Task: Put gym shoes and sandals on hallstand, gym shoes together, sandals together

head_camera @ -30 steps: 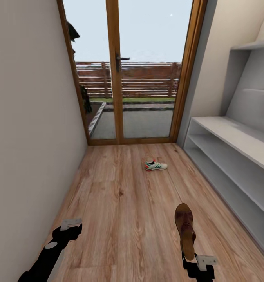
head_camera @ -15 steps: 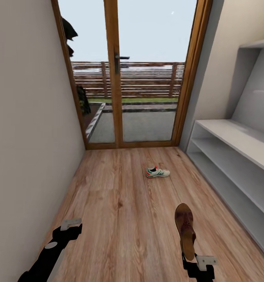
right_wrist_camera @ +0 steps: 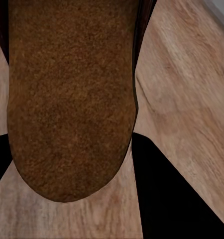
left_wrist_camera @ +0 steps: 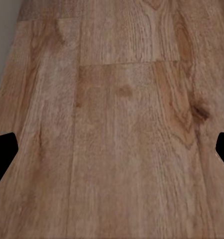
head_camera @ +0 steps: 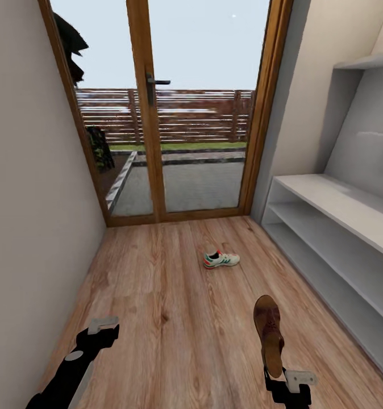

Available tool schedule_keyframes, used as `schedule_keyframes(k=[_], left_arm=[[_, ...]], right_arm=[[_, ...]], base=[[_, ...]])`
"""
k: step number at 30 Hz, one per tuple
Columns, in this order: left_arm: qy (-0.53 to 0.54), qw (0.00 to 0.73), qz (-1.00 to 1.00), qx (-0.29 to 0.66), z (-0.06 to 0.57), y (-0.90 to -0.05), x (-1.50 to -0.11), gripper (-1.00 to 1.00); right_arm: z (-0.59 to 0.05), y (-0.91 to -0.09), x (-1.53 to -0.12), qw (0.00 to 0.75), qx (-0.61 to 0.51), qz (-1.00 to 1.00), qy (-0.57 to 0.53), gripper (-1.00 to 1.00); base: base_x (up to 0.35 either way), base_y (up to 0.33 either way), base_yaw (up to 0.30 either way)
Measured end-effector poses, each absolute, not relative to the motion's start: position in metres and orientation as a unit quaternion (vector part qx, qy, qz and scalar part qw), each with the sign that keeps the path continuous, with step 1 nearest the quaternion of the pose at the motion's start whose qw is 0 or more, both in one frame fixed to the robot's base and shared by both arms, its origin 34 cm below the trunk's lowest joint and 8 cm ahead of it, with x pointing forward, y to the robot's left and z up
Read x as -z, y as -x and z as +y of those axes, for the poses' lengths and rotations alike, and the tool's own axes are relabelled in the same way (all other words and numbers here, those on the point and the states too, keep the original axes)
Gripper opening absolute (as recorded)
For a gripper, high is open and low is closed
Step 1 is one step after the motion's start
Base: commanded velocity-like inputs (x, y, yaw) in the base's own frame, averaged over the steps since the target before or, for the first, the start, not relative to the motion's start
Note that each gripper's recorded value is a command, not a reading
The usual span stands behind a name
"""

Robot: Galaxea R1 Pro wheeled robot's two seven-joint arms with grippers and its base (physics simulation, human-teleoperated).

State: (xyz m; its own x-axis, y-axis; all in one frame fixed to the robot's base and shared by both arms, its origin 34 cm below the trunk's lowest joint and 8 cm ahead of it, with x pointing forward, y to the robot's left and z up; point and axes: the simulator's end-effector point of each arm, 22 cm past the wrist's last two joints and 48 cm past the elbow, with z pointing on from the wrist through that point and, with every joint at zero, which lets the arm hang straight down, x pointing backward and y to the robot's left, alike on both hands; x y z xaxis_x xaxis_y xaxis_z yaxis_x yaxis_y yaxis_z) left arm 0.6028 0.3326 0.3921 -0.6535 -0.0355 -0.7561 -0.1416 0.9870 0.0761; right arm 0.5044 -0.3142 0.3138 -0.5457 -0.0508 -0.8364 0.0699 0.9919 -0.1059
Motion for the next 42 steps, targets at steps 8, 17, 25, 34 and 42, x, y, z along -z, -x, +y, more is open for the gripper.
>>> schedule_keyframes(k=[8, 17, 25, 34, 42], left_arm=[[0.049, 0.414, 0.907, -0.064, 0.3324, -0.6029, -0.3922, 1.0], [0.049, 0.412, 0.908, -0.063, 0.3317, -0.6022, -0.3913, 1.0], [0.048, 0.412, 0.908, -0.063, 0.3313, -0.6024, -0.3914, 1.0], [0.048, 0.413, 0.907, -0.063, 0.3307, -0.6026, -0.3915, 1.0], [0.047, 0.413, 0.907, -0.063, 0.3308, -0.6028, -0.3913, 1.0]], right_arm=[[-0.3142, -0.5043, -0.3136, 0.476, 0.063, 0.877, -0.005, -1.0], [-0.3142, -0.5044, -0.3137, 0.476, 0.063, 0.877, -0.005, -1.0], [-0.3142, -0.5043, -0.3137, 0.476, 0.063, 0.877, -0.005, -1.0], [-0.3143, -0.5028, -0.3124, 0.475, 0.063, 0.878, -0.005, -1.0], [-0.3144, -0.5002, -0.3099, 0.471, 0.064, 0.88, -0.005, -1.0]], base=[[0.262, 0.206, -0.299], [0.262, 0.221, -0.3], [0.312, 0.144, -0.3], [0.321, 0.033, -0.3], [0.105, 0.001, -0.3]])
